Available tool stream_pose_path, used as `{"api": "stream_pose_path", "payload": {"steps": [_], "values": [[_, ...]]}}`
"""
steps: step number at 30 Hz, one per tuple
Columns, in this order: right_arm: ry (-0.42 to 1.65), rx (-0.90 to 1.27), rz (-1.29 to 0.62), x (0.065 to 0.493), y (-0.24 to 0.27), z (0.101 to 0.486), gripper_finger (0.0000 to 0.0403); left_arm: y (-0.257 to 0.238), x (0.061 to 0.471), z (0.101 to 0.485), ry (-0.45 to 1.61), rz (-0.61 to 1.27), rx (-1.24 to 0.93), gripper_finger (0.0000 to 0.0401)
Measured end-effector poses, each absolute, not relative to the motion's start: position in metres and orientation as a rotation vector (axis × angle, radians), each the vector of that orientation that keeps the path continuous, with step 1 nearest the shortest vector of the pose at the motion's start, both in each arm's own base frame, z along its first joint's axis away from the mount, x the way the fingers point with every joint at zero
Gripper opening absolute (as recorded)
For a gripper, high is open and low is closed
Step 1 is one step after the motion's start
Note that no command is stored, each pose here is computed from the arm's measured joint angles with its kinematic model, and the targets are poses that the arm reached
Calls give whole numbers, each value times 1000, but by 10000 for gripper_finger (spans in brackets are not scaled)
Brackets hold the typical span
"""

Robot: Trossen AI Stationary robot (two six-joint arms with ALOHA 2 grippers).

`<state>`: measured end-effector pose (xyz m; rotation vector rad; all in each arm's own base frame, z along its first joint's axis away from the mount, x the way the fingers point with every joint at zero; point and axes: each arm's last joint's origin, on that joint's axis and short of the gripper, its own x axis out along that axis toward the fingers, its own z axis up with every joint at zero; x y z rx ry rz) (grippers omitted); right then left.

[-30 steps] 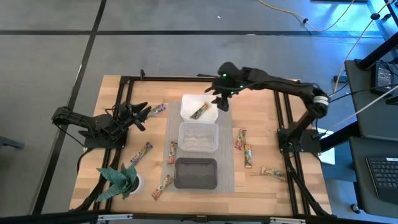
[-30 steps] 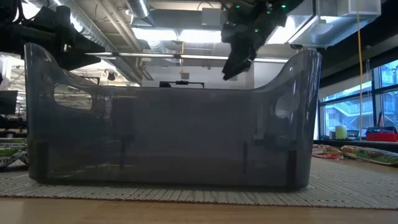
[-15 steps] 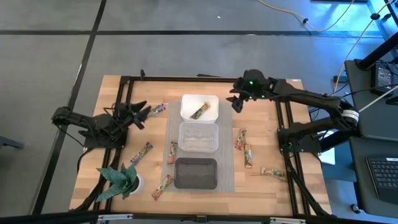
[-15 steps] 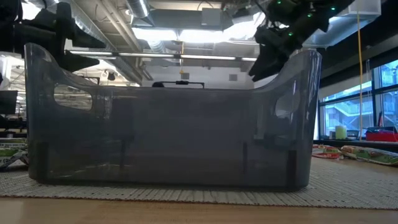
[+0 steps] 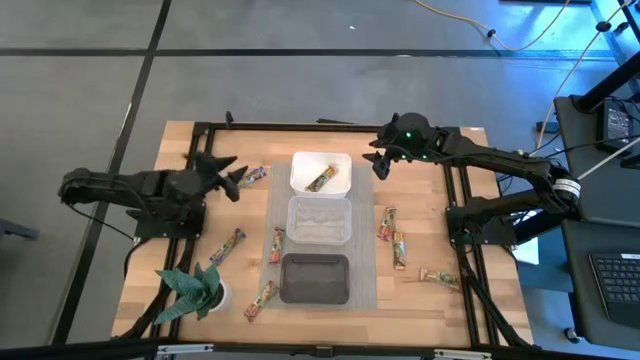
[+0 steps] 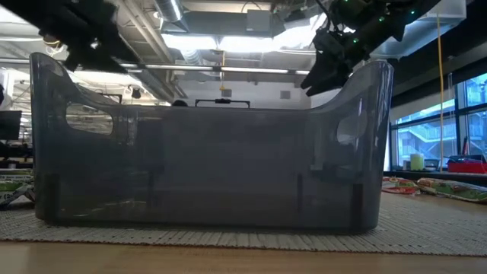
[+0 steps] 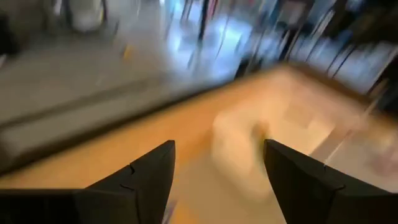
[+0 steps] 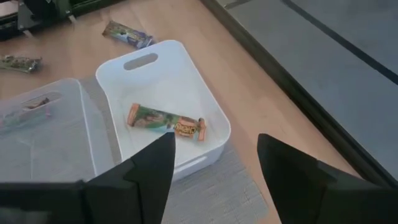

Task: Pick and place Granola Bars by type
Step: Put the top blue granola bar into the transparent bin

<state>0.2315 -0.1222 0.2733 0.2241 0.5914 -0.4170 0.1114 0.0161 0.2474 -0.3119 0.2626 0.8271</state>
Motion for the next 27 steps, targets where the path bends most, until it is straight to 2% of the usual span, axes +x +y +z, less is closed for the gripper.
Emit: {"api": "stream_pose_path", "payload": {"steps": [7,13,19,27], "values": [[587,223,-417,232,-122,274,231,40,137,238,840,952,-485,236],[588,223,-417,232,-122,274,231,70,158,206,1155,966,-574,228],[583,248,-424,232,-122,274,231,95,163,182,1314,983,-571,229],[584,251,-424,232,-122,273,231,119,173,165,1312,876,-567,224]]}}
